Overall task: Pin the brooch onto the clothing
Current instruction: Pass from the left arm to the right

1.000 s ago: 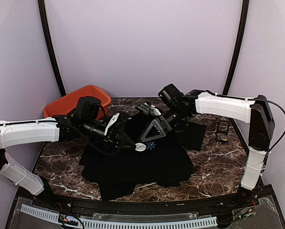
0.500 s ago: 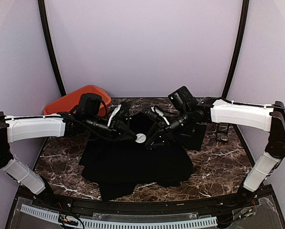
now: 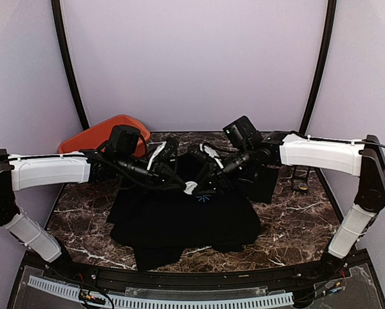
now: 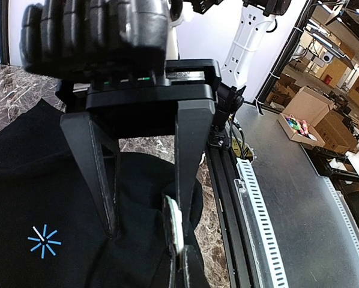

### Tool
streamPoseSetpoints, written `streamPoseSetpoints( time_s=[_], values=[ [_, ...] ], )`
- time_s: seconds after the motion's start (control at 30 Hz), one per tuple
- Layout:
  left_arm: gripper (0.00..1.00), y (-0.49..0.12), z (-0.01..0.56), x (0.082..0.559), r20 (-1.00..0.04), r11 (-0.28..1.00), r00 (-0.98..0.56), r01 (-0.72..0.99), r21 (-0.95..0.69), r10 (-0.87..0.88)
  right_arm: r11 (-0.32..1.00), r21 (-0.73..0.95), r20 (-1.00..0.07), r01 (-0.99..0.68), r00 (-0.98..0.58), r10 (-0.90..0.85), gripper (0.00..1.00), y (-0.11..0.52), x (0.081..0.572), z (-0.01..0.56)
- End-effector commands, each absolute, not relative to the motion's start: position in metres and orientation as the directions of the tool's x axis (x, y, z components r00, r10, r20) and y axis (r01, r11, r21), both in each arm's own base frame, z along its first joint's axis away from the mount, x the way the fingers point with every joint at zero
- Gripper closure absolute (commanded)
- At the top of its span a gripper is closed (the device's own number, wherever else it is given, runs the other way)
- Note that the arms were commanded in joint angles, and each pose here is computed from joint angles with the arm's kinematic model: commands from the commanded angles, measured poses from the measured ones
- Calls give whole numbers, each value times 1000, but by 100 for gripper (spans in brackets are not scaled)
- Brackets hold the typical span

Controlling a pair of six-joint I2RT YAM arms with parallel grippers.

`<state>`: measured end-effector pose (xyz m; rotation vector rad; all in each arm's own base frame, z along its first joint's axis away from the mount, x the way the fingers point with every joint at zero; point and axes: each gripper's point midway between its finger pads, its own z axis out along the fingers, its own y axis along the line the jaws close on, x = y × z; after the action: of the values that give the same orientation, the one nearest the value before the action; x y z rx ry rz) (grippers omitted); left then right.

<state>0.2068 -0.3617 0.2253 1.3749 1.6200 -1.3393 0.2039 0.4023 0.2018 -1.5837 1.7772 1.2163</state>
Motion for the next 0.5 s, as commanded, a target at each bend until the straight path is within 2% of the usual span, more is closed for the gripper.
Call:
streamPoseSetpoints(
  time_s=[0.0, 0.47],
  values=[
    [99, -360, 227, 208, -902, -46, -254, 957, -287, 351, -88, 280, -816, -956, -189, -547, 59, 402, 198, 211],
    [99, -361, 218, 211, -886, -32, -270, 952, -304, 378, -94, 292, -806, -952, -191, -561, 71, 401, 197, 214]
  ],
)
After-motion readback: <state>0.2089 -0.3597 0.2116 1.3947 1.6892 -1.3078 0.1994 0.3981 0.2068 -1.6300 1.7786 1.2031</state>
